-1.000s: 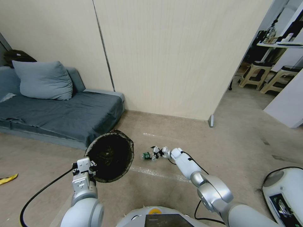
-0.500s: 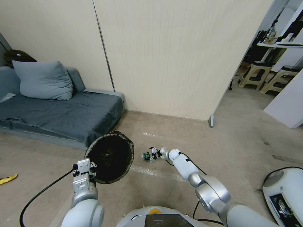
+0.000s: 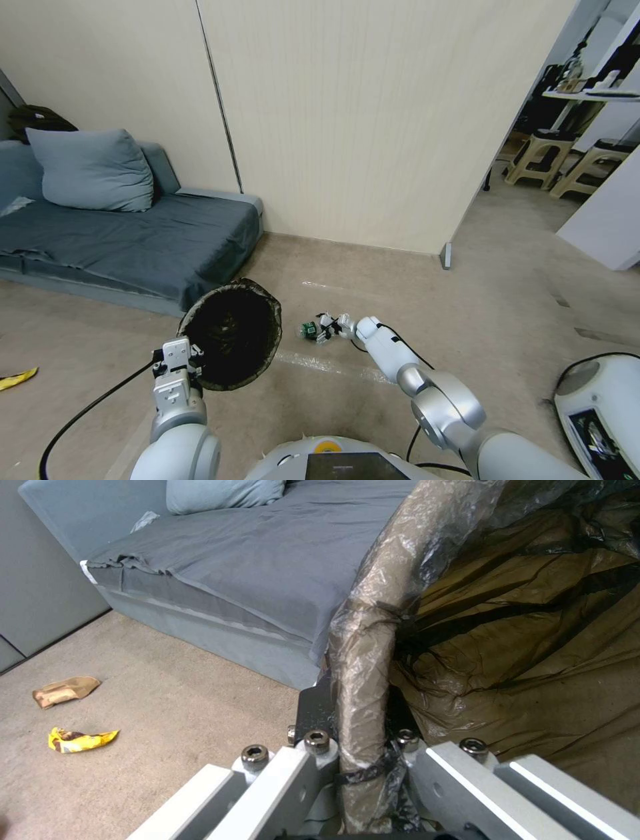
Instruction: Pick up the trash bin, then pick up the garbage from the floor and place it into the trash bin.
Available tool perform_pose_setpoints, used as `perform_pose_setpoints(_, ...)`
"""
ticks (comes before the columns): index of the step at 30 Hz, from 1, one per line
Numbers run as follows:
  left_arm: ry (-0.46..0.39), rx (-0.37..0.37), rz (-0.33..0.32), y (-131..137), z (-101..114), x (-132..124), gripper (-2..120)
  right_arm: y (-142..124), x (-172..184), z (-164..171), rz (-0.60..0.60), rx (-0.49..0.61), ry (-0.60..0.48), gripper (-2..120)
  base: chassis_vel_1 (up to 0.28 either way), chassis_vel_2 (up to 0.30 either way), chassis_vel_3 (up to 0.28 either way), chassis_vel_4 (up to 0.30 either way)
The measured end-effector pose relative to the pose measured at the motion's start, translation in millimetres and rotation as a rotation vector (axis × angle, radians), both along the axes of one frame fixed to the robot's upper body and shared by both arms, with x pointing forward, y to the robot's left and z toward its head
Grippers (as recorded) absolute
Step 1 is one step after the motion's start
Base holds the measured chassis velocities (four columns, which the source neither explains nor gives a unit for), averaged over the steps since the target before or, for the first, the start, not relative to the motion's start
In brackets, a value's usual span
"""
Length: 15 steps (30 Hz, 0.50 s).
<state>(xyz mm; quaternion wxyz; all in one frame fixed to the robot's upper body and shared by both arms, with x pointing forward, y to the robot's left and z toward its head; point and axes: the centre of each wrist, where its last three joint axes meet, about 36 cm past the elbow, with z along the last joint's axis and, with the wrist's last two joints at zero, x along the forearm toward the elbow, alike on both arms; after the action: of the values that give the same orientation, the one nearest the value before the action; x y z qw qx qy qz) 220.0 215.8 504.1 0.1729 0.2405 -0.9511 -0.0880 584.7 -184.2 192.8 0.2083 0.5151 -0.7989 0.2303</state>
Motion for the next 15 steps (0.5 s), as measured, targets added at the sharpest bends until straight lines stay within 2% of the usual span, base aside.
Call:
perform_pose_setpoints(3, 0.002, 0.002, 0.0, -0.1, -0.3, -0.5, 0, -2.7, 1.5, 0.5, -0.018, 0.002, 0.011, 70, 0.0, 0.0, 0.0, 0.0)
perform_pose_setpoints(5, 0.005, 0.006, 0.002, -0.6, -0.9, -1.4, 0, -4.8, 2.6, -0.1, -0.04, 0.001, 0.03, 60, 0.0, 0.0, 0.0, 0.0)
perform_pose_setpoints(7, 0.005, 0.008, 0.002, -0.6, -1.1, -1.8, 0, -5.2, 2.6, -0.5, -0.048, 0.004, 0.037, 58, 0.0, 0.0, 0.0, 0.0)
perform_pose_setpoints(9, 0.004, 0.015, 0.005, -0.3, -1.7, -2.9, 0, -4.8, 1.7, -2.0, -0.074, 0.016, 0.057, 45, 0.0, 0.0, 0.0, 0.0)
perform_pose_setpoints(10, 0.004, 0.015, 0.005, -0.3, -1.7, -2.9, 0, -4.8, 1.7, -2.0, -0.074, 0.016, 0.057, 45, 0.0, 0.0, 0.0, 0.0)
perform_pose_setpoints(15, 0.004, 0.017, 0.005, -0.9, -1.9, -3.2, 0, -4.3, 4.3, -1.1, -0.11, 0.032, 0.08, 24, 0.0, 0.0, 0.0, 0.0)
